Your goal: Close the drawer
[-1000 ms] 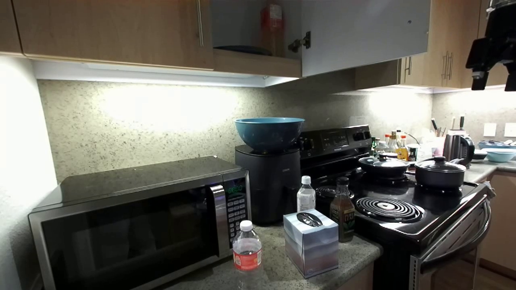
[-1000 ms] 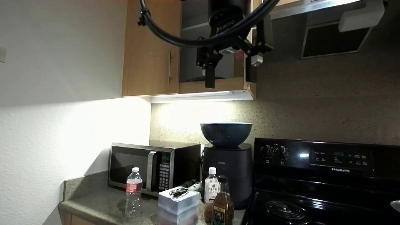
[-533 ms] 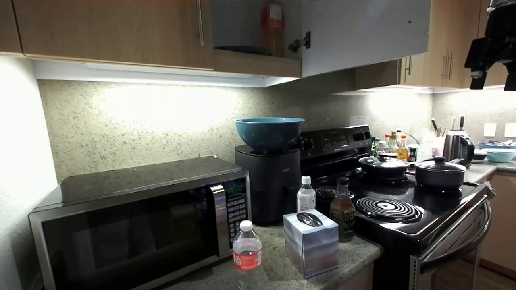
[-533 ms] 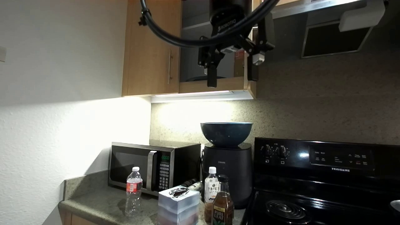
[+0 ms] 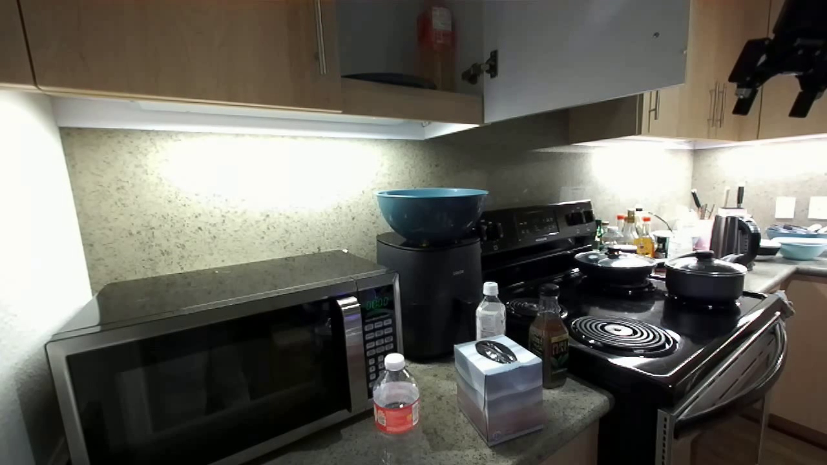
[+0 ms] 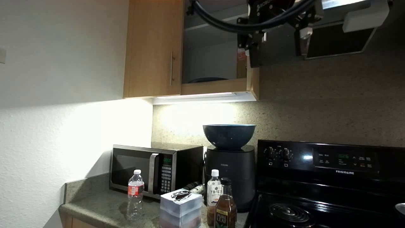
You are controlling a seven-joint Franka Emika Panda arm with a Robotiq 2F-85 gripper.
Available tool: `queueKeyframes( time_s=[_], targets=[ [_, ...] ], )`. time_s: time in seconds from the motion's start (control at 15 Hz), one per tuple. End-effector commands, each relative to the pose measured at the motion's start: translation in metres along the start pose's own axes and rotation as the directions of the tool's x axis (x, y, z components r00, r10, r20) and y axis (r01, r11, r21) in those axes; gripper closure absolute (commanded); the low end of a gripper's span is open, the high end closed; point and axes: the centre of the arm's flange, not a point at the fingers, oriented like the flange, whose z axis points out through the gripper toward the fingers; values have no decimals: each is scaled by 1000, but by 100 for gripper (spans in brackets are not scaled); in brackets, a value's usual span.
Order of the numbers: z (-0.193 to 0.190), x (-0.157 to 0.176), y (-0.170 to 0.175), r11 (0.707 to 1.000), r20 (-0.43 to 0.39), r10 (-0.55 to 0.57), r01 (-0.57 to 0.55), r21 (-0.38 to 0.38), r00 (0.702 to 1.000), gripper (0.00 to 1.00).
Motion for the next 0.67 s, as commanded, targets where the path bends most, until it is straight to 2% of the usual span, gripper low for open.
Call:
queueKeyframes(
  time_s=[0.0, 0.07, 0.27, 0.6],
  targets=[
    [-11, 21, 7, 1000, -35, 21, -20, 24, 999, 0],
    [-8, 11, 7, 1000, -21, 24, -24, 11, 999, 0],
    [-10, 15, 7, 1000, -26, 27, -27, 9, 999, 0],
    [-12, 39, 11, 996, -42, -6, 10, 92, 999, 0]
  ],
)
